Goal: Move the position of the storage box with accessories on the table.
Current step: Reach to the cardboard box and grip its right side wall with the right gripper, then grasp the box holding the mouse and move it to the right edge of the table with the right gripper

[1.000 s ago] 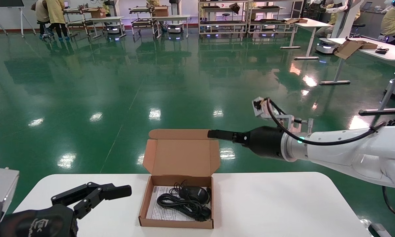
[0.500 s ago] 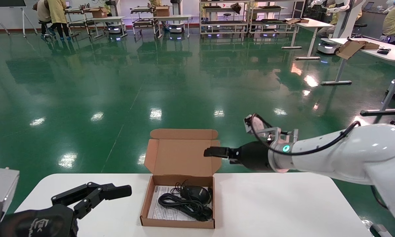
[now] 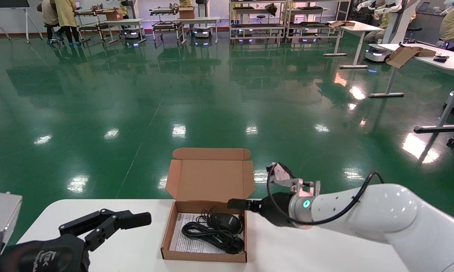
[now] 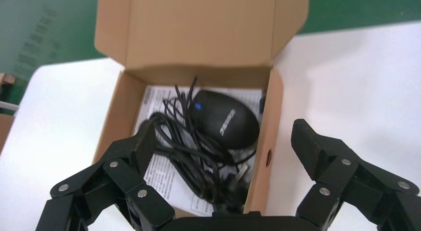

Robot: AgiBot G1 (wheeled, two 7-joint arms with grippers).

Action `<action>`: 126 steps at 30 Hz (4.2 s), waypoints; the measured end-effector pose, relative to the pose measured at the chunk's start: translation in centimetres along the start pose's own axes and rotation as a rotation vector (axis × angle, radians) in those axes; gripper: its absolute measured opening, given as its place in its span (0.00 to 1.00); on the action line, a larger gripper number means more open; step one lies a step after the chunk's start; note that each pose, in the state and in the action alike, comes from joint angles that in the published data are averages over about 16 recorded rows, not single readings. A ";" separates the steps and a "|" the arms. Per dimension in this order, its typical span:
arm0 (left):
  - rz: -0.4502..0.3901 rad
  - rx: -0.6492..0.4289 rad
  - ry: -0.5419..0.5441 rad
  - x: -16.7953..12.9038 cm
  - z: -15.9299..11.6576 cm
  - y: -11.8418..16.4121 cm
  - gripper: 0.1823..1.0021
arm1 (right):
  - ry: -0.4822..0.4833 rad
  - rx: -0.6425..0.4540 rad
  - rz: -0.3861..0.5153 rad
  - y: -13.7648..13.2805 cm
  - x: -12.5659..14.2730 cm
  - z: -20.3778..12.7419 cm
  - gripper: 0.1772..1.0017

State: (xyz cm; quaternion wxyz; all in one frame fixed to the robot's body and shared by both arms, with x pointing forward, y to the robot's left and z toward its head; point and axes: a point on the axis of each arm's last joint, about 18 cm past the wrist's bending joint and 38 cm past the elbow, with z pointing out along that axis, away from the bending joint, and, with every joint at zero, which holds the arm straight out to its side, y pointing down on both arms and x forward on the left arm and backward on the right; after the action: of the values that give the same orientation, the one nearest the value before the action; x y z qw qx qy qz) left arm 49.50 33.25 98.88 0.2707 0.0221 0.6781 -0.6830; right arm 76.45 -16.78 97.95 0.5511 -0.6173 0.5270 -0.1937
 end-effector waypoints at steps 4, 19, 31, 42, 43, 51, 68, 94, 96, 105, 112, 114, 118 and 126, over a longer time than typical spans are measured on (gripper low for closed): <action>0.000 0.000 0.000 0.0 0.0 0.0 1.00 | 0.012 -0.013 0.002 1.4 0.1 0.8 1.00; 0.000 0.000 0.000 0.0 0.0 0.0 1.00 | 0.057 -0.030 0.021 4.6 1.5 2.3 1.00; 0.000 0.000 0.000 0.0 0.0 0.0 1.00 | 0.061 -0.033 0.018 5.4 1.9 2.7 0.99; 0.000 0.000 0.000 0.0 0.0 0.0 1.00 | 0.065 -0.040 0.018 5.6 2.5 2.6 0.91; 0.000 0.000 0.000 0.0 0.0 0.0 1.00 | 0.066 -0.041 0.018 5.6 2.5 2.6 0.90; 0.000 0.000 0.000 0.0 0.0 0.0 1.00 | 0.066 -0.049 0.018 5.8 2.7 2.6 0.74; 0.000 0.000 0.000 0.0 0.0 0.0 1.00 | 0.079 -0.054 0.022 5.9 3.5 2.4 0.27; 0.000 0.000 0.000 0.0 0.0 0.0 1.00 | 0.098 0.016 -0.044 -0.4 5.9 -2.2 0.03; 0.000 0.000 0.000 0.0 0.0 0.0 1.00 | 0.103 0.031 -0.052 -1.5 6.3 -3.1 0.03; 0.000 0.000 0.000 0.0 0.0 0.0 1.00 | 0.142 0.098 -0.090 -6.0 8.7 -8.0 0.03; 0.000 0.000 0.000 0.0 0.0 0.0 1.00 | 0.195 0.115 -0.133 -7.7 11.9 -12.2 0.03; 0.000 0.000 0.000 0.0 0.0 0.0 1.00 | 0.214 0.115 -0.145 -7.9 13.0 -13.3 0.03; 0.000 0.000 0.000 0.0 0.0 0.0 1.00 | 0.254 0.111 -0.165 -7.7 15.4 -15.3 0.03; 0.000 0.000 0.000 0.0 0.0 0.0 1.00 | 0.332 0.110 -0.182 -6.3 20.1 -18.2 0.03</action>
State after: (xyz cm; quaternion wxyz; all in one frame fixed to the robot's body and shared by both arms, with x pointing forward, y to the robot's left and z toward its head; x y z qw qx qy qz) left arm 49.50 33.25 98.88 0.2707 0.0221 0.6781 -0.6830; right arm 71.66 -43.84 102.47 0.4697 -0.5908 0.5413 -0.3706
